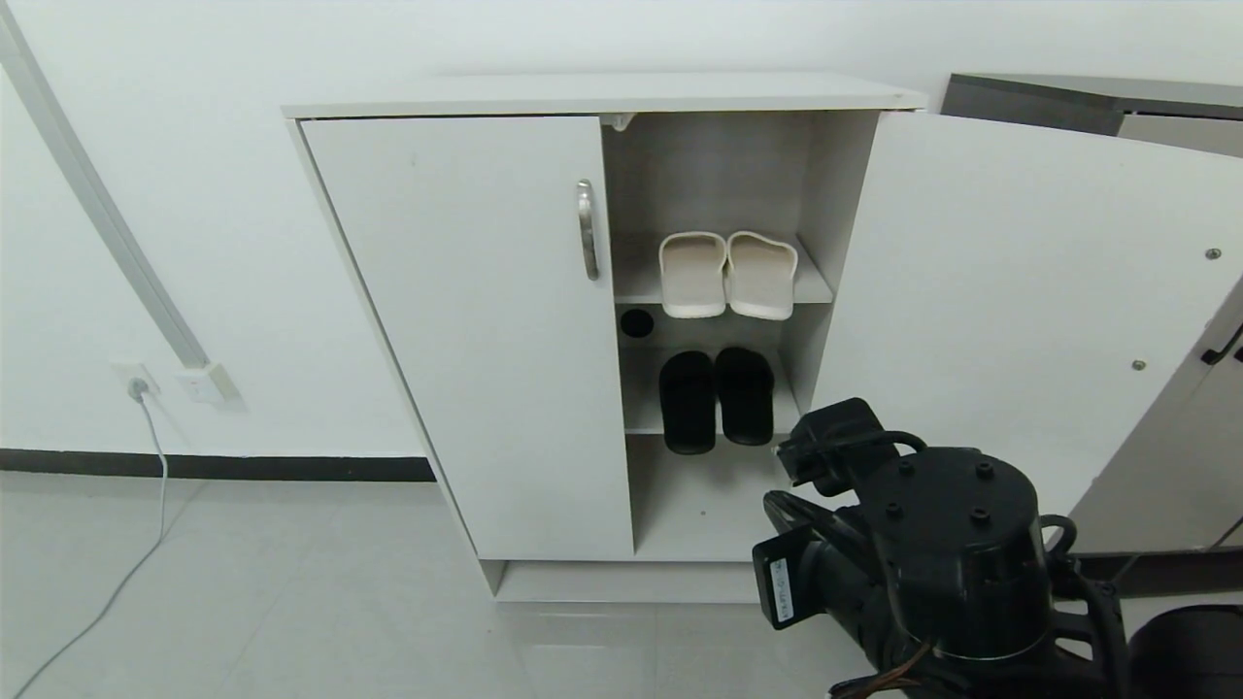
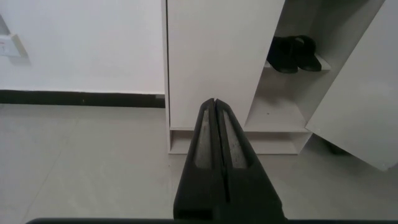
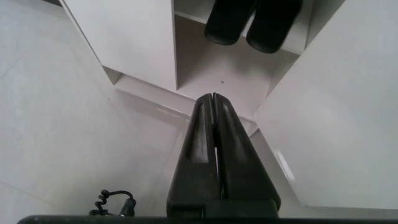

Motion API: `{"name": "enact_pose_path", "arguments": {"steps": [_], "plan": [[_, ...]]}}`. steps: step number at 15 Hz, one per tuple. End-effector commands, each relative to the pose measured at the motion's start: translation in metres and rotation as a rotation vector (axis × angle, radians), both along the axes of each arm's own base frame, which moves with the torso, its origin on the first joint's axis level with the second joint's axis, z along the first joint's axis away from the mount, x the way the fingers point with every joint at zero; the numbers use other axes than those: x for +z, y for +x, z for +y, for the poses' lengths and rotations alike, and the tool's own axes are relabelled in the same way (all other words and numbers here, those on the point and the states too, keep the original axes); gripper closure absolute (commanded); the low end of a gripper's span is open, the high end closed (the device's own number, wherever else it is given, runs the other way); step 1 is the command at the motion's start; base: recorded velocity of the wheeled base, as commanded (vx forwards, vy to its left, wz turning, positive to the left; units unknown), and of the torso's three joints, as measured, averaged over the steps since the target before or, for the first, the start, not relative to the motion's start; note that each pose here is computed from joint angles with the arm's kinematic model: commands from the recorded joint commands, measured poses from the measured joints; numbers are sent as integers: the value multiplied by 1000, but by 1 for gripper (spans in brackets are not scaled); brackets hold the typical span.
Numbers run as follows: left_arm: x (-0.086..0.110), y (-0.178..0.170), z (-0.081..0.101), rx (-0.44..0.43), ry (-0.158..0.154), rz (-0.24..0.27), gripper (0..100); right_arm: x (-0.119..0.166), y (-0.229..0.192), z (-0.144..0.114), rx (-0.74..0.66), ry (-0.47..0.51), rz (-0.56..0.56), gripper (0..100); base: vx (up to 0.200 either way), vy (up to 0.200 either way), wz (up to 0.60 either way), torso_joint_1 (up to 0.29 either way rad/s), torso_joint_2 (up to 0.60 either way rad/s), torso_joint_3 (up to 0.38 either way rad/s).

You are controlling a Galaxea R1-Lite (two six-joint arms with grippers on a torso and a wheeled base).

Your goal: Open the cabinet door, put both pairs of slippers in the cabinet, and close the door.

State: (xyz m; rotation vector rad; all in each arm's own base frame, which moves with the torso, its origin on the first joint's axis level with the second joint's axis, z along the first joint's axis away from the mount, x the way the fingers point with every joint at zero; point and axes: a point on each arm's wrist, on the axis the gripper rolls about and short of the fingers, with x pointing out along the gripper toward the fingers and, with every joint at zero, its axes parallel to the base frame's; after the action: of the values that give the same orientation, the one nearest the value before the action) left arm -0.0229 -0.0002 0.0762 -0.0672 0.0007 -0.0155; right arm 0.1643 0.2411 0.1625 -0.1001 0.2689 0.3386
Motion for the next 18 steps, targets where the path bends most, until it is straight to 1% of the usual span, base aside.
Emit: {"name": "enact_pose_path", "arguments": {"steps": [1,4,7,11,18], "plan": [[0,0,0,0,0,0,100,-3,1,1,0,-6,5,100,0,0,0,0,0,0],[0,0,0,0,0,0,100,-1,0,1,0,-4,2,100,0,0,0,1,-19,-9],[0,0,0,0,0,0,100,-2,0,-1,-2,-5,4,100,0,0,0,9,-185,-294],[0,0,0,0,0,0,100,-3,0,-1,-2,-7,7,100,0,0,0,40,-492,-370],[0,0,0,0,0,0,100,-3,0,-1,-4,-7,7,100,0,0,0,125,-463,-336]]}}
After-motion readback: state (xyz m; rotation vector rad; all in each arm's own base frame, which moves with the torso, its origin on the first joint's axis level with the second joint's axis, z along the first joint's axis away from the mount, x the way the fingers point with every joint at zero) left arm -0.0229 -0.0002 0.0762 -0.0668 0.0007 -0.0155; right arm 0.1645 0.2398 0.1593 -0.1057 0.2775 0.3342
